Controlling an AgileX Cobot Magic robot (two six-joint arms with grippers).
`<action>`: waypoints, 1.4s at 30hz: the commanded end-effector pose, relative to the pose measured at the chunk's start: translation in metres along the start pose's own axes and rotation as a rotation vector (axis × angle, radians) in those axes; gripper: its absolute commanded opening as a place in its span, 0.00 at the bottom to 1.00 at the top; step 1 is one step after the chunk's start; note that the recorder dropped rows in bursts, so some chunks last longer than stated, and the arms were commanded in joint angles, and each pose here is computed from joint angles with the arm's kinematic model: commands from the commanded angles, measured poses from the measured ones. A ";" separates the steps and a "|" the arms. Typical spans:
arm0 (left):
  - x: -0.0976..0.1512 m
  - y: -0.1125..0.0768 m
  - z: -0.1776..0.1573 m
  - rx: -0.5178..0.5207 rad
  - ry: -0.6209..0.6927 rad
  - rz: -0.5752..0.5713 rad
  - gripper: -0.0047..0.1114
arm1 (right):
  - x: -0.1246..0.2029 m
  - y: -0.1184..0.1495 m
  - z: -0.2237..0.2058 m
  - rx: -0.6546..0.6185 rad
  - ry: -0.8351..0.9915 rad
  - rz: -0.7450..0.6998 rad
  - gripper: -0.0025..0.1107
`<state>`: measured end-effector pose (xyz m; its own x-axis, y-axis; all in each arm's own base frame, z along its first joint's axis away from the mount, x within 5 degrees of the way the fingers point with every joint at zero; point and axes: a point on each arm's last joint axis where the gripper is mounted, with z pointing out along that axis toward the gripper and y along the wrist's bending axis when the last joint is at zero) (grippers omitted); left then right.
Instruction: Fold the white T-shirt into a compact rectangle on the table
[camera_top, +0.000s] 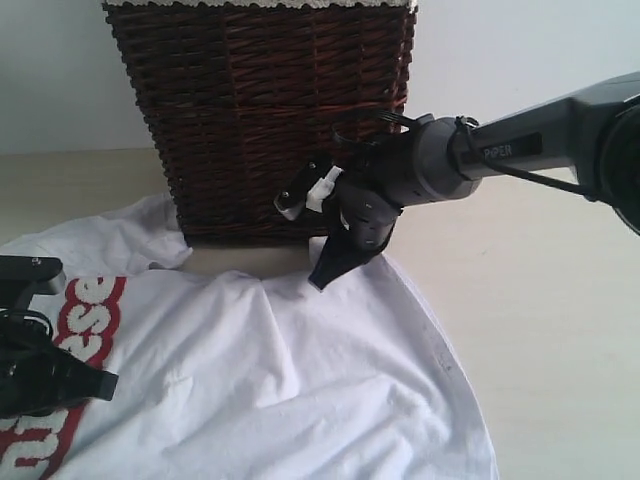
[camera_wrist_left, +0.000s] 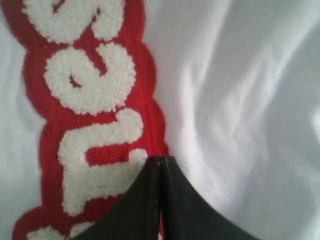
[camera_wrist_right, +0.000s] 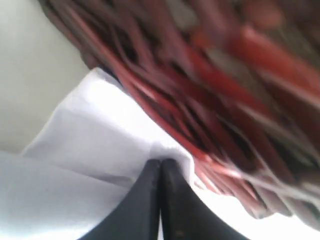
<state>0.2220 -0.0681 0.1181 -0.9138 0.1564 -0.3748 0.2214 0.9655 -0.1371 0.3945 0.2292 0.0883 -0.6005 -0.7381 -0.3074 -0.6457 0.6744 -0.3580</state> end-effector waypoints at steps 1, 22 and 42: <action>0.007 0.004 0.009 -0.019 0.030 -0.021 0.04 | 0.048 -0.001 0.014 -0.035 0.236 -0.004 0.02; 0.017 0.007 0.028 -0.030 0.121 -0.031 0.04 | 0.108 -0.098 -0.020 0.066 0.199 0.399 0.02; -0.011 -0.022 -0.098 0.094 -0.430 -0.008 0.04 | 0.042 0.046 -0.174 -0.446 -0.001 -0.325 0.39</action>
<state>0.2046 -0.0711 0.1994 -0.7334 0.0718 -0.6760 0.2584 0.9492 -0.1796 0.2844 0.2208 0.2131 -0.4173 -0.8418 -0.3424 -0.8778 0.4709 -0.0880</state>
